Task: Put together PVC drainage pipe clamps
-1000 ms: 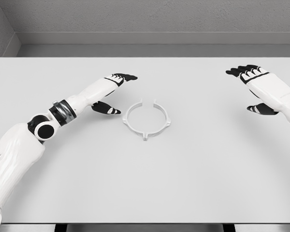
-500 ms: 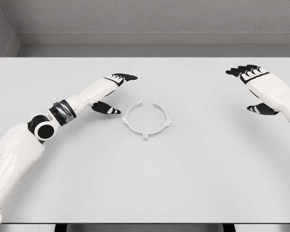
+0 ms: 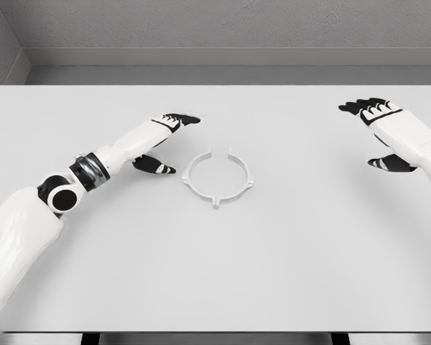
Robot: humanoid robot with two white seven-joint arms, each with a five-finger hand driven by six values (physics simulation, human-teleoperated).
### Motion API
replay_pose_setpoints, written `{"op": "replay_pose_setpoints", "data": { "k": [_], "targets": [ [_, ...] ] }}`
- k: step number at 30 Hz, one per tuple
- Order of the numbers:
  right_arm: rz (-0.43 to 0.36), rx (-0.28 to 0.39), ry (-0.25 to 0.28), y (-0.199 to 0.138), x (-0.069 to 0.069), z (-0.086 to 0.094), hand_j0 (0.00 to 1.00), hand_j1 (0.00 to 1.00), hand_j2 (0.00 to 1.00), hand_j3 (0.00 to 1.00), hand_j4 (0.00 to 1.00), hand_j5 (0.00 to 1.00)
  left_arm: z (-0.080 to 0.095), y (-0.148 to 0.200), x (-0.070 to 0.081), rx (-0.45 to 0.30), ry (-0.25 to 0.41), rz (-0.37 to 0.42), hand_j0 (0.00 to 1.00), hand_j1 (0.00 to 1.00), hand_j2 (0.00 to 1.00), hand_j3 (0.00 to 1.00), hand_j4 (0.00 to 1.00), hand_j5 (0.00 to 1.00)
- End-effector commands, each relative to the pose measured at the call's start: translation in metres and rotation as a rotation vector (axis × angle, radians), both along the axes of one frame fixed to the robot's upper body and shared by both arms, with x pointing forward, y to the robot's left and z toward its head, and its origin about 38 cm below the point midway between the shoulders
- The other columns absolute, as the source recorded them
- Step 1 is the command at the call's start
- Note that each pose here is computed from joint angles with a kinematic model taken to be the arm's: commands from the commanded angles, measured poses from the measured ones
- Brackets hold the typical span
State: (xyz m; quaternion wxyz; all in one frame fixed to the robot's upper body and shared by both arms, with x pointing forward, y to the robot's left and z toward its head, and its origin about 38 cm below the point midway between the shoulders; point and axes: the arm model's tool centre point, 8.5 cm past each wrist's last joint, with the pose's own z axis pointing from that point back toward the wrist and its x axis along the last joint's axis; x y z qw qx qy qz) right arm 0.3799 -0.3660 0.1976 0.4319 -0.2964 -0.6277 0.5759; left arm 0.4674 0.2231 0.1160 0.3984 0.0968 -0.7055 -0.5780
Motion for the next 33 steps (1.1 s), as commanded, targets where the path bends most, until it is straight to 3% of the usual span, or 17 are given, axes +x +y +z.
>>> {"op": "replay_pose_setpoints", "data": {
  "k": [1, 3, 4, 5, 14, 15, 16, 17, 20, 27, 33],
  "targets": [
    [-0.057, 0.153, 0.04, -0.034, -0.002, -0.023, 1.0, 1.0, 1.0, 1.0, 1.0, 1.0, 0.019, 0.028, 0.002, 0.019, -0.04, 0.034, 1.0, 1.0, 1.0, 1.0, 1.0, 1.0],
    [-0.057, 0.153, 0.04, -0.034, -0.002, -0.023, 1.0, 1.0, 1.0, 1.0, 1.0, 1.0, 0.019, 0.028, 0.002, 0.019, -0.04, 0.034, 1.0, 1.0, 1.0, 1.0, 1.0, 1.0],
    [0.263, 0.051, -0.076, 0.078, -0.011, 0.016, 1.0, 1.0, 1.0, 1.0, 1.0, 1.0, 0.023, 0.035, 0.004, 0.007, -0.049, 0.056, 1.0, 1.0, 1.0, 1.0, 1.0, 1.0],
    [0.37, 0.058, -0.078, 0.114, -0.003, 0.02, 1.0, 1.0, 1.0, 1.0, 1.0, 1.0, 0.025, 0.039, 0.004, -0.001, -0.055, 0.067, 1.0, 1.0, 1.0, 1.0, 1.0, 1.0],
    [0.383, 0.06, -0.07, 0.121, 0.0, 0.018, 1.0, 1.0, 1.0, 1.0, 1.0, 1.0, 0.021, 0.036, 0.001, 0.001, -0.048, 0.058, 1.0, 1.0, 1.0, 1.0, 1.0, 1.0],
    [0.423, 0.059, -0.045, 0.137, 0.001, 0.011, 1.0, 1.0, 1.0, 1.0, 1.0, 1.0, 0.022, 0.036, 0.001, 0.0, -0.049, 0.057, 1.0, 1.0, 1.0, 1.0, 1.0, 1.0],
    [0.48, 0.026, 0.001, 0.162, 0.011, 0.0, 1.0, 1.0, 1.0, 1.0, 1.0, 1.0, 0.02, 0.035, 0.001, 0.004, -0.048, 0.055, 1.0, 1.0, 1.0, 1.0, 1.0, 1.0],
    [0.465, 0.018, 0.055, 0.173, 0.016, -0.015, 1.0, 1.0, 1.0, 1.0, 1.0, 1.0, 0.019, 0.032, 0.0, 0.009, -0.047, 0.05, 1.0, 1.0, 1.0, 1.0, 1.0, 1.0],
    [0.391, -0.007, 0.096, 0.186, 0.032, -0.028, 1.0, 1.0, 1.0, 1.0, 1.0, 1.0, 0.019, 0.031, 0.0, 0.008, -0.046, 0.048, 1.0, 1.0, 1.0, 1.0, 1.0, 1.0],
    [0.332, -0.025, 0.16, 0.179, 0.039, -0.046, 1.0, 1.0, 1.0, 1.0, 1.0, 1.0, 0.018, 0.033, 0.0, 0.008, -0.044, 0.05, 1.0, 1.0, 1.0, 1.0, 1.0, 1.0],
    [0.339, -0.025, 0.172, 0.183, 0.039, -0.05, 1.0, 1.0, 1.0, 1.0, 1.0, 1.0, 0.023, 0.038, 0.003, 0.002, -0.05, 0.062, 1.0, 1.0, 1.0, 1.0, 1.0, 1.0]
  ]
}}
